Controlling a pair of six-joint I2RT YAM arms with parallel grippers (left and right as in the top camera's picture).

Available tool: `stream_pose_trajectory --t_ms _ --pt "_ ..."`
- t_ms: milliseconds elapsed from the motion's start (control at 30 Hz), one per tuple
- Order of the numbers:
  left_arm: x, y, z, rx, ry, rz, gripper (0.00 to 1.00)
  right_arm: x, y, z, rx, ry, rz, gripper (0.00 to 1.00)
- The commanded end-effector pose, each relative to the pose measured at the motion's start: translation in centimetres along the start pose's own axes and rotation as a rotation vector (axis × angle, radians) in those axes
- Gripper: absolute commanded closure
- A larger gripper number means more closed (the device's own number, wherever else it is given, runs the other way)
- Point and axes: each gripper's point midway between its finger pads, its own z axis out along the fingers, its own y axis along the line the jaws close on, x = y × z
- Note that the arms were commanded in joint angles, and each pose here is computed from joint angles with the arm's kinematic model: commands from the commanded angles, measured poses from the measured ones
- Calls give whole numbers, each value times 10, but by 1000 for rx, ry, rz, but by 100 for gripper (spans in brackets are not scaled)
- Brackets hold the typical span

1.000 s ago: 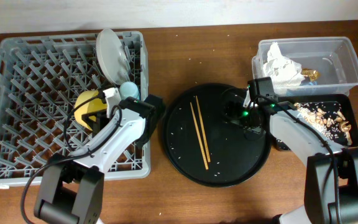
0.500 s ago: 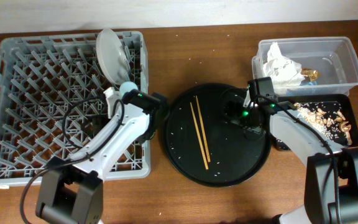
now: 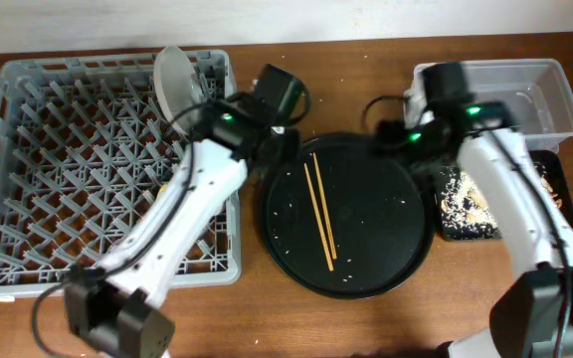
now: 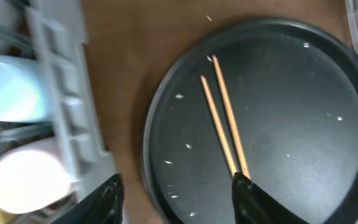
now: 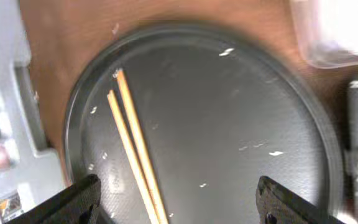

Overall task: Sort waste into correct bins and load items into the dishwasher rack
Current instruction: 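Grasp one wooden chopstick with the left gripper and drop it in the rack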

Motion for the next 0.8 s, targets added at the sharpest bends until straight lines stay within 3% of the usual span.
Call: stream_pose_trajectory --t_ms 0,133,233,533,600,767 --pt "26 -50 72 130 176 -48 53 -16 -38 -18 107 -55 80 19" --pt "55 -65 161 121 311 -131 60 -10 -48 -13 128 -29 100 18" --pt "68 -61 187 95 348 -134 64 -7 -56 -13 167 -21 103 18" --pt "73 -44 195 1 347 -122 82 -7 -58 -12 179 -18 105 14" --pt "77 -34 194 -124 311 -60 83 -7 -58 -12 178 -19 104 14" --pt "81 -59 191 -168 236 67 99 -7 -58 -12 179 -17 97 14"
